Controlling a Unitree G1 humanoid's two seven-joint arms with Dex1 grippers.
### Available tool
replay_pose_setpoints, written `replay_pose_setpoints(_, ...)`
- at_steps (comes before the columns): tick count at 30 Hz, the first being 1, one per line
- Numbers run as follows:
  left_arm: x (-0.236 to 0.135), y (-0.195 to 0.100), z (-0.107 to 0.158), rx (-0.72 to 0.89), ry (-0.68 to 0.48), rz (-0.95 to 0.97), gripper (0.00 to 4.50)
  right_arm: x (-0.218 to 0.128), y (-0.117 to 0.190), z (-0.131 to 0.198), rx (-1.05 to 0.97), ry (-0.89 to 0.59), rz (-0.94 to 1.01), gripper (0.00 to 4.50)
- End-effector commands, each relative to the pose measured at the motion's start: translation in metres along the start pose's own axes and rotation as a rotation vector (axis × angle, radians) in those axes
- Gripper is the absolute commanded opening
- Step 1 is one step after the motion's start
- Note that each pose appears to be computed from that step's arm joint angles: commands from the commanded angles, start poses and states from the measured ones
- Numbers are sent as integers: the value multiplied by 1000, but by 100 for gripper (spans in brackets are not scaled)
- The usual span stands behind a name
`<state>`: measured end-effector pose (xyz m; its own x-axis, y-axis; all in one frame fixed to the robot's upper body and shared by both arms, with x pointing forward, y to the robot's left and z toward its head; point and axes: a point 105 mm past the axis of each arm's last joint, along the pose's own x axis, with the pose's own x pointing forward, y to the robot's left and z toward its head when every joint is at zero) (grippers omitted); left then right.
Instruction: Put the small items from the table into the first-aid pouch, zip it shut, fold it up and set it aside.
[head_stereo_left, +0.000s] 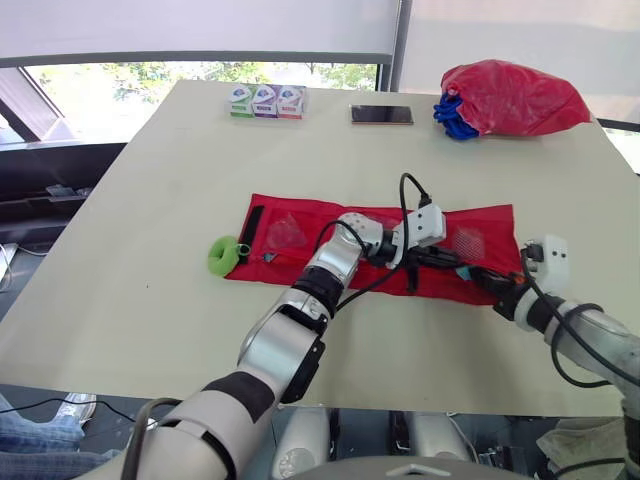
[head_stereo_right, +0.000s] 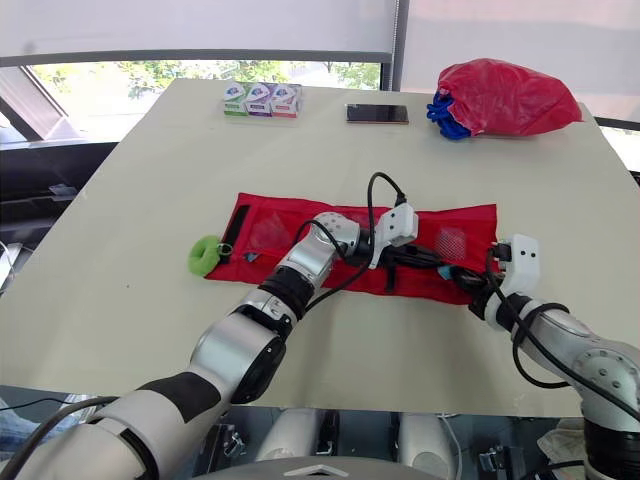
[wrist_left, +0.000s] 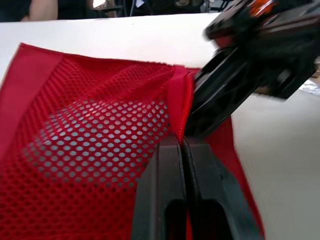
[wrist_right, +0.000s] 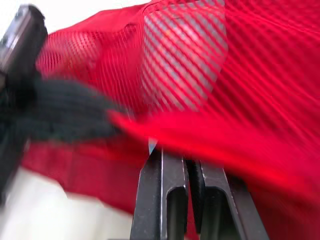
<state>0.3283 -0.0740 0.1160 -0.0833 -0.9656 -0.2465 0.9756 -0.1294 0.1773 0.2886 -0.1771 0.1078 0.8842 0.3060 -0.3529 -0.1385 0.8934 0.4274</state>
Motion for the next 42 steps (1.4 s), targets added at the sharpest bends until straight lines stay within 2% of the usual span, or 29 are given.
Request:
replay_pose_setpoints(1,10,-5,13,39,-31,-24,0,0,2,21,-34,-114,-27,63)
replay_pose_setpoints(3,10,2,12,29,-24,27,0,-3,4,12,-79,-81,-19,103)
replay_pose_setpoints(8,10,13,13,19,-19,103,0,-16,7,-3,-181,-6,44,334)
replay_pose_setpoints(13,14,17,15,17,-22,128,0,-43,25,-3,-369,-18,193,334)
replay_pose_setpoints(18,16,16,17,3,-37,115,0,-66,16,1,-413,-110,183,334)
replay_pose_setpoints(21,15,13,16,-31,-43,81,0,-72,-10,-1,-387,-115,76,415)
replay_pose_setpoints(22,15,12,16,-36,-41,75,30,-73,-16,-1,-382,-120,50,450)
replay_pose_setpoints(23,14,10,17,-24,-47,59,66,-72,-25,0,-372,-128,4,450)
replay_pose_setpoints(26,5,5,41,-20,-182,3,169,-64,-46,0,-353,-147,-86,450)
replay_pose_setpoints(27,-1,3,46,-12,-215,-8,219,-61,-49,-2,-354,-140,-91,450)
replay_pose_setpoints(29,-16,-2,54,9,-260,-35,244,-54,-58,-6,-340,-124,-116,450)
replay_pose_setpoints(31,-39,-8,59,24,-272,-61,339,-47,-62,-8,-303,-115,-114,450)
replay_pose_setpoints(32,-49,-11,60,36,-264,-73,410,-45,-61,-10,-287,-111,-103,450)
replay_pose_setpoints(34,-81,-20,59,92,-236,-91,436,-39,-54,-16,-253,-92,-46,450)
replay_pose_setpoints(37,-128,-30,47,125,-113,-98,450,-33,-51,-19,-248,-79,-5,374)
replay_pose_setpoints(41,-169,-39,40,109,4,-80,450,-31,-59,-15,-266,-86,-22,183)
replay_pose_setpoints(42,-175,-40,40,108,21,-68,450,-32,-61,-14,-270,-86,-25,122)
